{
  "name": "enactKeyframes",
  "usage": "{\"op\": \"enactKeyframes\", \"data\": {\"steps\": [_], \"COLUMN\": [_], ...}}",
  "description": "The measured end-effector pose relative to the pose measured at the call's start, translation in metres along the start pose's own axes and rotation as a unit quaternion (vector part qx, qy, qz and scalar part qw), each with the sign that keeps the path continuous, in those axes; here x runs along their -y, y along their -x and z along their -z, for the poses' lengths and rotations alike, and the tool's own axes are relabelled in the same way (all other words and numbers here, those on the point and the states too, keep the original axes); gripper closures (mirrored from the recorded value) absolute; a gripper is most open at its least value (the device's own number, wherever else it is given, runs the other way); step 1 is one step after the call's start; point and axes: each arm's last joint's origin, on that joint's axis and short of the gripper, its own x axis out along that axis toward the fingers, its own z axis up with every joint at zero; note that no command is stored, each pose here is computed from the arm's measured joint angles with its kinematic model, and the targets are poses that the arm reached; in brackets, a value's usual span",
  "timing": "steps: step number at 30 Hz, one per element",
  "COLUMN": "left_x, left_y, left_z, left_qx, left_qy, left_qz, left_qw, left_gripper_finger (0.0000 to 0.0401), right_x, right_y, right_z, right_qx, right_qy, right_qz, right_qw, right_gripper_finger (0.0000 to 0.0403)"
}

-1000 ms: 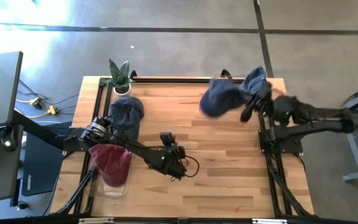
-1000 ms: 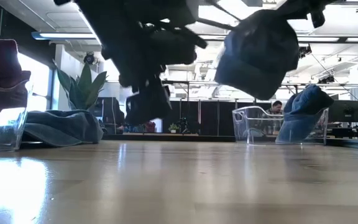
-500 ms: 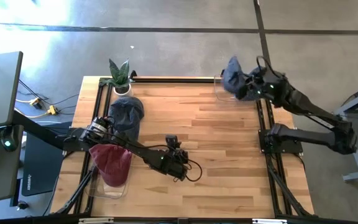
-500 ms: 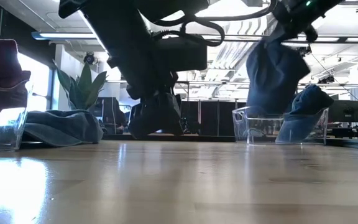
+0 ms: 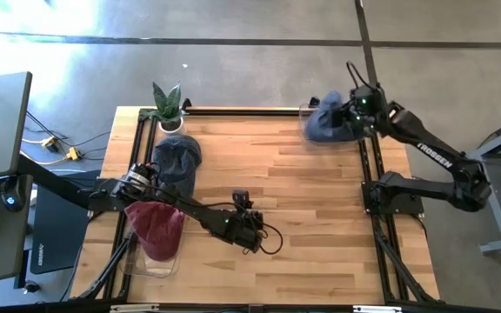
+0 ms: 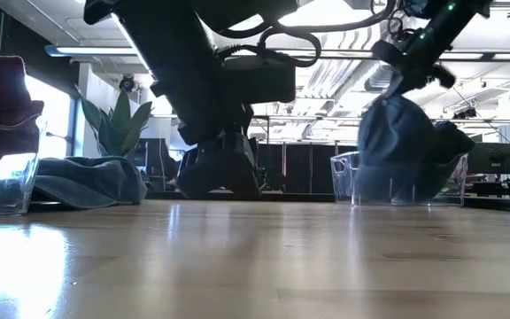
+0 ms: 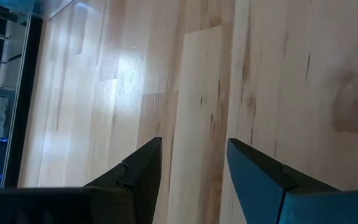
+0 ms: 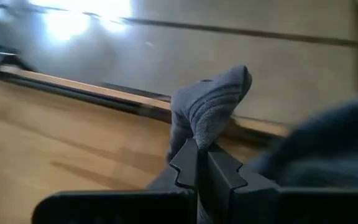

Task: Pick & Place hat
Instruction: Put the top dark blue cap into the top transparent bin

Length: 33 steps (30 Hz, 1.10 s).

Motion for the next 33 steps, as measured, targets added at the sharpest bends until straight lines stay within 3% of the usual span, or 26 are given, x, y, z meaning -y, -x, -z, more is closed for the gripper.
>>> {"op": "enactKeyframes", "data": {"steps": [6, 12, 17, 22, 27, 31, 33], "left_x": [0.000, 0.000, 0.000, 0.000, 0.001, 0.001, 0.001], "left_y": [0.000, 0.000, 0.000, 0.000, 0.000, 0.000, 0.000], "left_z": [-0.001, -0.001, -0.001, -0.002, -0.003, -0.004, -0.004], "left_qx": [0.004, 0.004, 0.003, 0.006, 0.013, 0.013, 0.013], "left_qy": [0.000, 0.000, -0.002, -0.006, -0.005, -0.004, -0.003], "left_qz": [0.001, 0.001, 0.003, 0.004, 0.006, 0.013, 0.013], "left_qw": [1.000, 1.000, 1.000, 1.000, 1.000, 1.000, 1.000], "left_gripper_finger": [0.0226, 0.0226, 0.0226, 0.0226, 0.0226, 0.0226, 0.0226], "right_x": [0.006, 0.004, 0.006, 0.003, -0.009, -0.020, -0.022], "right_y": [0.008, -0.012, -0.023, -0.011, -0.007, -0.024, -0.039], "right_z": [-0.010, -0.007, -0.014, -0.034, -0.037, -0.021, -0.011], "right_qx": [-0.050, -0.085, -0.085, -0.042, -0.037, -0.080, -0.103], "right_qy": [0.016, 0.058, 0.097, 0.095, 0.103, 0.127, 0.128], "right_qz": [0.110, 0.134, 0.166, 0.179, 0.119, -0.009, -0.041], "right_qw": [0.993, 0.986, 0.978, 0.978, 0.987, 0.989, 0.986], "right_gripper_finger": [0.0395, 0.0381, 0.0321, 0.0254, 0.0226, 0.0245, 0.0266]}}
